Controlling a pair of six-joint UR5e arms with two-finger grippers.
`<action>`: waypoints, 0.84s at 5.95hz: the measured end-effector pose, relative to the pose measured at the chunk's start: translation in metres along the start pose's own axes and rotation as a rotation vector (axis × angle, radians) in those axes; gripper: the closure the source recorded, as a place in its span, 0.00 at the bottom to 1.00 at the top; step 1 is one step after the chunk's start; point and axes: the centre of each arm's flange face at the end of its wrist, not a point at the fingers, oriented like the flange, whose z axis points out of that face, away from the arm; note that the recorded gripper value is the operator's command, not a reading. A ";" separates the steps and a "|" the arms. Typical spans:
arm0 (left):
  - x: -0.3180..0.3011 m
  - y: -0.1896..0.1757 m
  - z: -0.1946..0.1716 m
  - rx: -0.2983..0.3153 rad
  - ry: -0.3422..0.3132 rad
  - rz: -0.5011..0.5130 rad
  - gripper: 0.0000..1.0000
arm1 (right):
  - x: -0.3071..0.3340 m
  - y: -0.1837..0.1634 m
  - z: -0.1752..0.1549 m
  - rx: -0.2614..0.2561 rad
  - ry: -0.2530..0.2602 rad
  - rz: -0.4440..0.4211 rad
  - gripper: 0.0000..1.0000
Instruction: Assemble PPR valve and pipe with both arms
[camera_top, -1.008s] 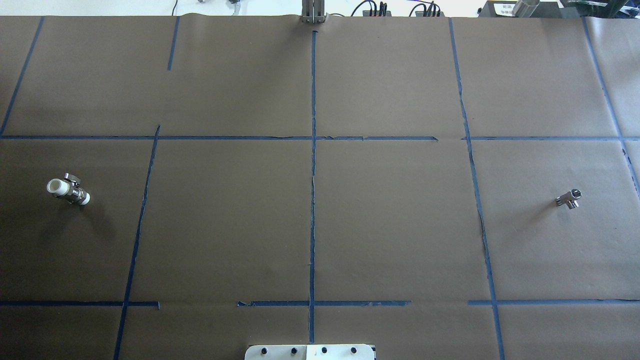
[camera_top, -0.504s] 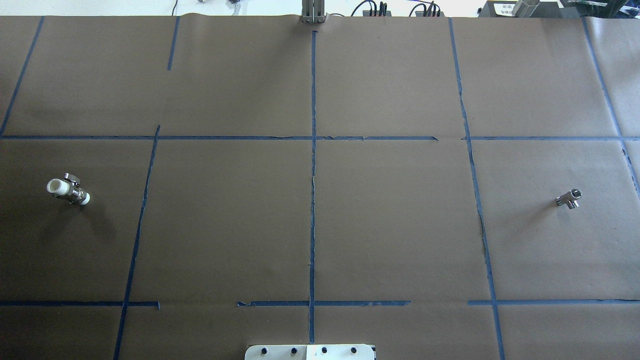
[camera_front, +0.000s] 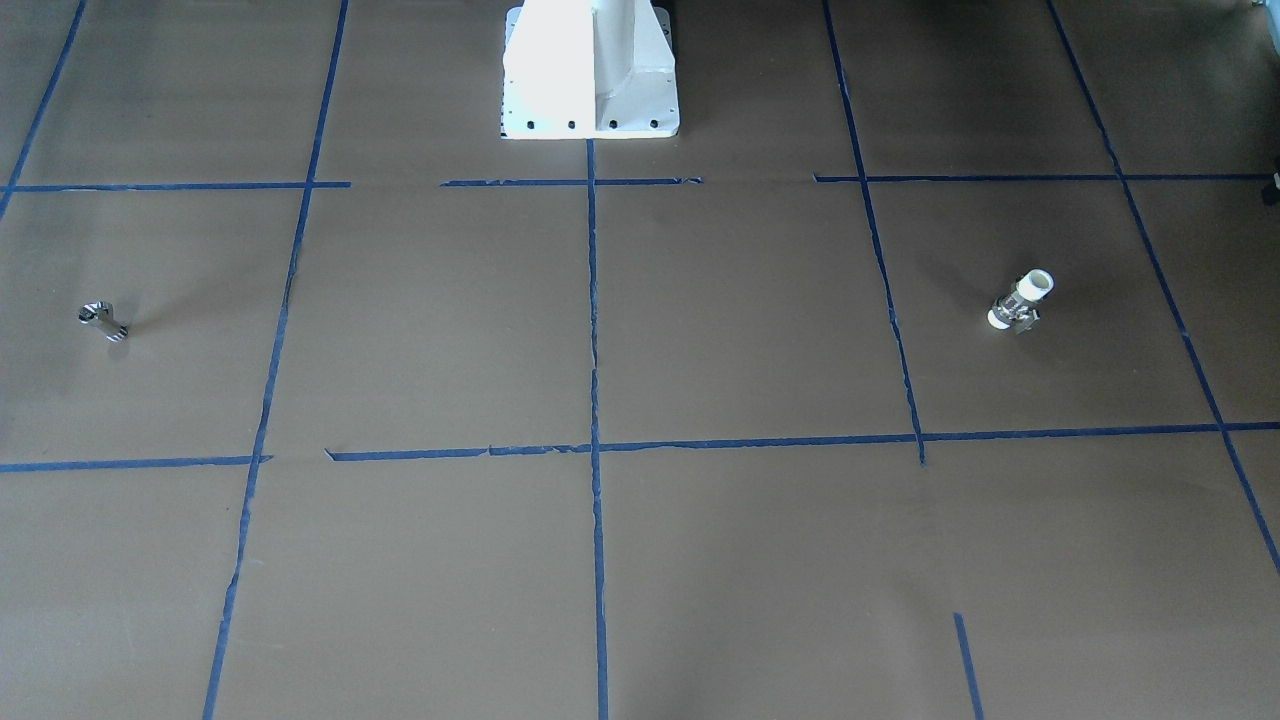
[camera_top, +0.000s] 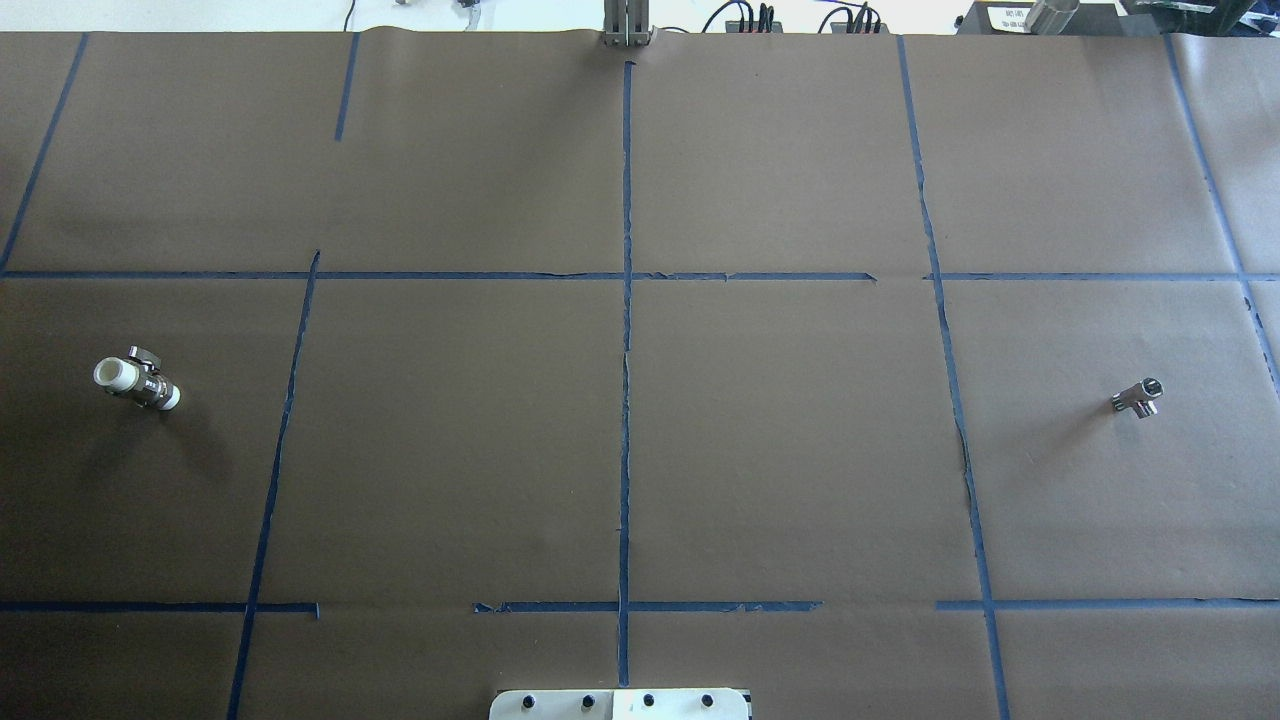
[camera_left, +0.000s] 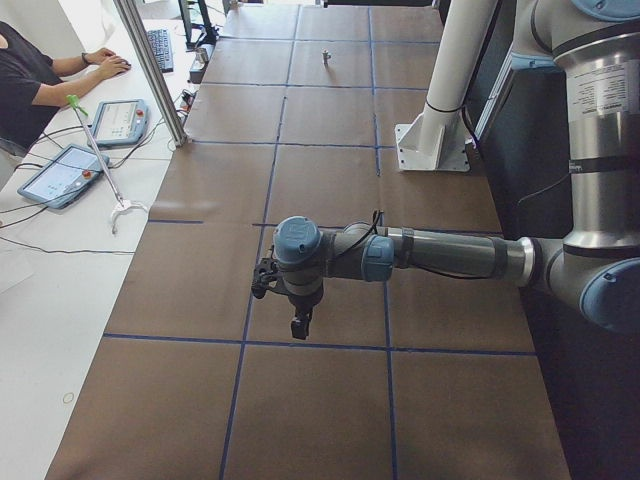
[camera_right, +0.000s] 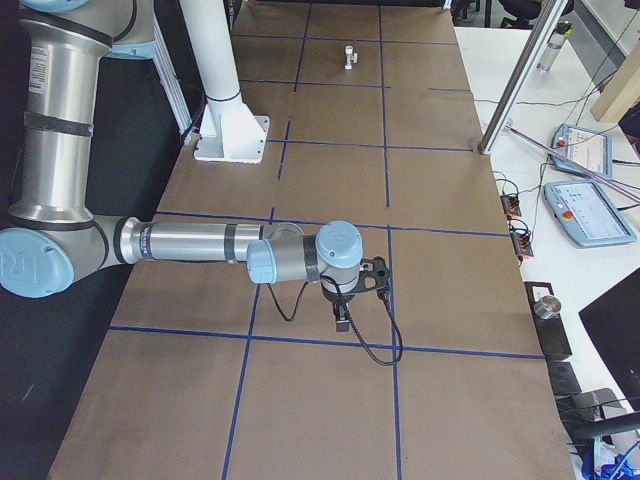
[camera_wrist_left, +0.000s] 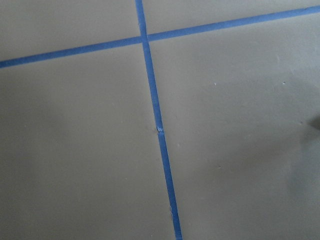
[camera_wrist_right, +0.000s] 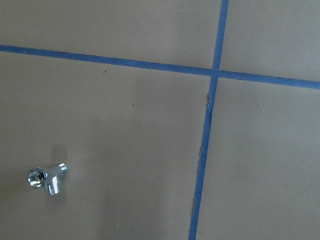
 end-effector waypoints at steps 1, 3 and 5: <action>0.012 -0.005 0.006 -0.008 0.004 0.010 0.00 | 0.000 0.001 0.000 0.003 -0.001 -0.004 0.00; 0.084 -0.032 0.030 -0.022 0.027 -0.040 0.00 | -0.001 0.003 0.000 0.015 -0.003 -0.015 0.00; 0.181 -0.052 0.059 -0.021 0.085 -0.179 0.00 | -0.002 0.003 0.000 0.022 -0.003 -0.022 0.00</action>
